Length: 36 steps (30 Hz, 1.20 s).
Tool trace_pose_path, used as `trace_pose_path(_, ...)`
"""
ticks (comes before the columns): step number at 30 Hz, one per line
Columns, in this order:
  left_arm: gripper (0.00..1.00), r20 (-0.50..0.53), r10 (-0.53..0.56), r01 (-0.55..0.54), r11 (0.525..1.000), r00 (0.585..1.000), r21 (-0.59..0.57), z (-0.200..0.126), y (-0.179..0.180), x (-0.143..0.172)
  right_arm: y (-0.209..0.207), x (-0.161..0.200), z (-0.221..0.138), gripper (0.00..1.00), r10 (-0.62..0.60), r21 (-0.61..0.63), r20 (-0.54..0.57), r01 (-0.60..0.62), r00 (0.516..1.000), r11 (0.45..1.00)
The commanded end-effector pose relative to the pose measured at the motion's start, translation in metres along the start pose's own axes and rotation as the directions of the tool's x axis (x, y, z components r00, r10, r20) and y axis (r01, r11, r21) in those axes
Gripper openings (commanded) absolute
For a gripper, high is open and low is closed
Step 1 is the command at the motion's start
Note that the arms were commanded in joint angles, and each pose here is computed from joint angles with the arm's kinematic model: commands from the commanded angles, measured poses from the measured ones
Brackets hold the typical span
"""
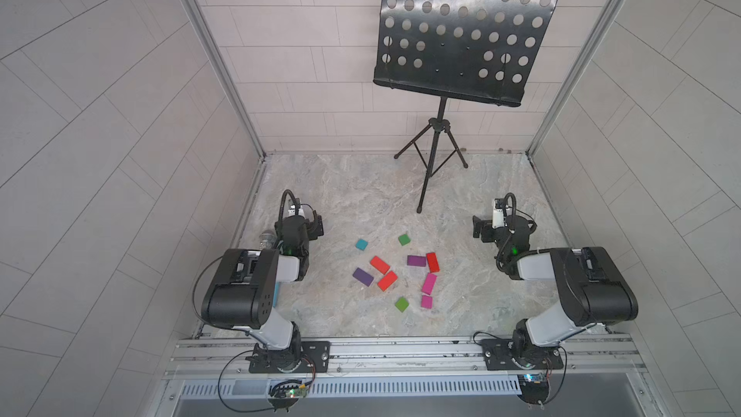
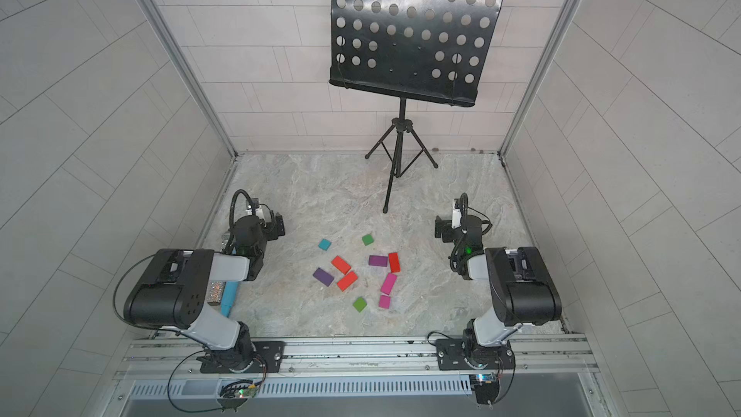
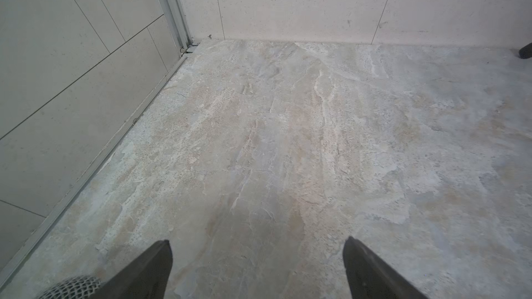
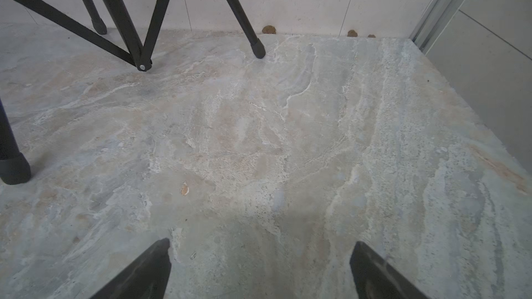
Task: Assemble the number 7 with building blocks
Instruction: Adjust the building block at the center of the board.
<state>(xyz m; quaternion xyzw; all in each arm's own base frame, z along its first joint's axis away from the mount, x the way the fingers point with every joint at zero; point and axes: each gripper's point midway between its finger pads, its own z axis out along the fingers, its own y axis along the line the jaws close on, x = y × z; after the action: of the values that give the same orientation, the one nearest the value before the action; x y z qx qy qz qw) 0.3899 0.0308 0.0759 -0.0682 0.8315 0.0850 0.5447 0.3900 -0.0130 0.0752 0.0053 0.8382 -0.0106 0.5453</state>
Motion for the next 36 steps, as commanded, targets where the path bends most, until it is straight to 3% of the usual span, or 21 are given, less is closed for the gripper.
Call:
trace_pose_path(1, 1.00, 0.041, 0.008, -0.008, 1.000, 0.999, -0.006, 0.002, -0.001, -0.013, -0.001, -0.013, -0.001, 1.00, -0.019, 0.008, 0.032, 0.018, 0.999, 1.000)
trace_pose_path(28, 1.00, 0.041, 0.007, -0.007, 1.000, 0.999, -0.004, 0.002, -0.001, -0.013, -0.001, -0.013, -0.001, 0.99, -0.016, 0.009, 0.033, 0.016, 0.999, 1.000)
trace_pose_path(33, 1.00, 0.023, 0.029, -0.030, 0.997, 0.999, 0.071, -0.003, -0.012, -0.027, -0.008, -0.026, -0.003, 0.88, 0.002, 0.049, 0.060, -0.004, 0.998, 0.999)
trace_pose_path(36, 1.00, -0.115, 0.049, -0.041, 0.996, 0.992, 0.074, -0.006, -0.013, -0.053, -0.017, -0.045, -0.008, 0.85, -0.006, 0.092, -0.113, 0.016, 0.994, 0.996)
